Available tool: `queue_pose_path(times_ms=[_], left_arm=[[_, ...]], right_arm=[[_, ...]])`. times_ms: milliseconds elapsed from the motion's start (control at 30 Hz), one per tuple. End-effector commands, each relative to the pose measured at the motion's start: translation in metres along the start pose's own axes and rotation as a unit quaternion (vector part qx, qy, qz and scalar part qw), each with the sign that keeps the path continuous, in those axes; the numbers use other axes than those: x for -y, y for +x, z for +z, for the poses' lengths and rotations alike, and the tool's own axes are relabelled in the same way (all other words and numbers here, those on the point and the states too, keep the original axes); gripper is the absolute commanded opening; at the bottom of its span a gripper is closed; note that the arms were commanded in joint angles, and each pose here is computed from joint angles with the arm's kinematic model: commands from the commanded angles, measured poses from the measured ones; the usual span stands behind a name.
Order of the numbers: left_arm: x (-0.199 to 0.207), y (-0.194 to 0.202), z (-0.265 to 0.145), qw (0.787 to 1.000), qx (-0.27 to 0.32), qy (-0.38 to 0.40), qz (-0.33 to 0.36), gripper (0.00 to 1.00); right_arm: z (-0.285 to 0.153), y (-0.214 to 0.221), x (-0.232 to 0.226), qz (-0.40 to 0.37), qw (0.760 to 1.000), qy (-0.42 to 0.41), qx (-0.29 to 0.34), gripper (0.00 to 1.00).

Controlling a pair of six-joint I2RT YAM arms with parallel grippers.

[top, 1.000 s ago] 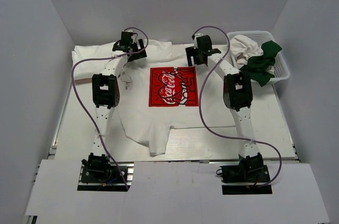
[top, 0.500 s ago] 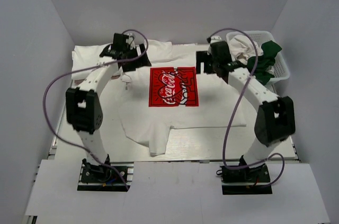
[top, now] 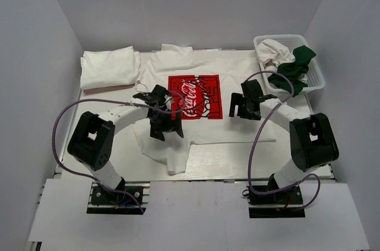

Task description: Fold and stack the t-shirts

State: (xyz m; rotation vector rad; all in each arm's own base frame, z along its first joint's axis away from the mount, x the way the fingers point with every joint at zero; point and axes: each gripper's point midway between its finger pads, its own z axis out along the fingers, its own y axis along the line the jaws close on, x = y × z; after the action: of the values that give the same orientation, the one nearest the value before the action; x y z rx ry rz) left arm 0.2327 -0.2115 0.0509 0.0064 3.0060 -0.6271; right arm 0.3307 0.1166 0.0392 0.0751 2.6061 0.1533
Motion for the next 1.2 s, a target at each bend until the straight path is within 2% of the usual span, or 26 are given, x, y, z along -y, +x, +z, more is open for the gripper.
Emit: queue_pose_path(times_ms=[0, 100, 133, 233, 400, 533, 633, 700, 767, 900, 1000, 1067, 1167], left_arm=[[0.033, 0.008, -0.017, 0.998, 0.014, 0.054, 0.016, 1.00], [0.038, 0.027, -0.006, 0.998, -0.016, 0.049, 0.031, 1.00], [0.035, 0.043, 0.000, 0.998, -0.043, 0.044, 0.032, 1.00], [0.013, 0.079, 0.003, 0.995, -0.094, 0.002, 0.017, 1.00], [-0.029, 0.150, -0.015, 0.984, -0.169, -0.048, -0.038, 1.00], [-0.049, 0.177, -0.032, 0.976, -0.189, -0.088, -0.070, 1.00], [-0.047, 0.172, -0.047, 0.976, -0.179, -0.105, -0.067, 1.00], [-0.035, 0.147, -0.055, 0.985, -0.132, -0.100, -0.045, 1.00], [-0.030, 0.131, -0.057, 0.987, -0.111, -0.104, -0.043, 1.00], [-0.014, 0.100, -0.031, 0.993, -0.076, -0.077, -0.041, 1.00], [-0.024, 0.097, -0.014, 0.989, -0.094, -0.108, -0.049, 1.00], [-0.043, 0.103, -0.014, 0.979, -0.113, -0.162, -0.056, 0.97], [-0.057, 0.102, -0.007, 0.970, -0.122, -0.199, -0.063, 0.87]], right_arm=[[-0.003, -0.015, -0.004, 0.026, 0.999, -0.019, 0.033, 0.90], [0.003, -0.005, 0.004, 0.031, 0.999, -0.007, 0.015, 0.90], [0.003, -0.006, 0.008, 0.039, 0.999, -0.002, 0.015, 0.90], [0.008, 0.001, 0.014, 0.050, 0.999, -0.001, 0.004, 0.90], [0.011, 0.006, 0.021, 0.060, 0.998, 0.003, -0.008, 0.90], [0.013, 0.008, 0.027, 0.073, 0.997, 0.008, -0.012, 0.90], [0.013, 0.006, 0.023, 0.067, 0.998, -0.008, -0.013, 0.90], [0.011, 0.002, 0.017, 0.061, 0.998, -0.023, -0.009, 0.90], [0.007, -0.002, 0.015, 0.058, 0.998, -0.031, 0.000, 0.90], [0.002, -0.006, 0.017, 0.056, 0.998, -0.029, 0.016, 0.90], [0.001, -0.008, 0.017, 0.057, 0.998, -0.027, 0.018, 0.90], [0.000, -0.007, 0.017, 0.056, 0.998, -0.025, 0.015, 0.90], [0.000, -0.005, 0.020, 0.061, 0.998, -0.022, 0.017, 0.90]])
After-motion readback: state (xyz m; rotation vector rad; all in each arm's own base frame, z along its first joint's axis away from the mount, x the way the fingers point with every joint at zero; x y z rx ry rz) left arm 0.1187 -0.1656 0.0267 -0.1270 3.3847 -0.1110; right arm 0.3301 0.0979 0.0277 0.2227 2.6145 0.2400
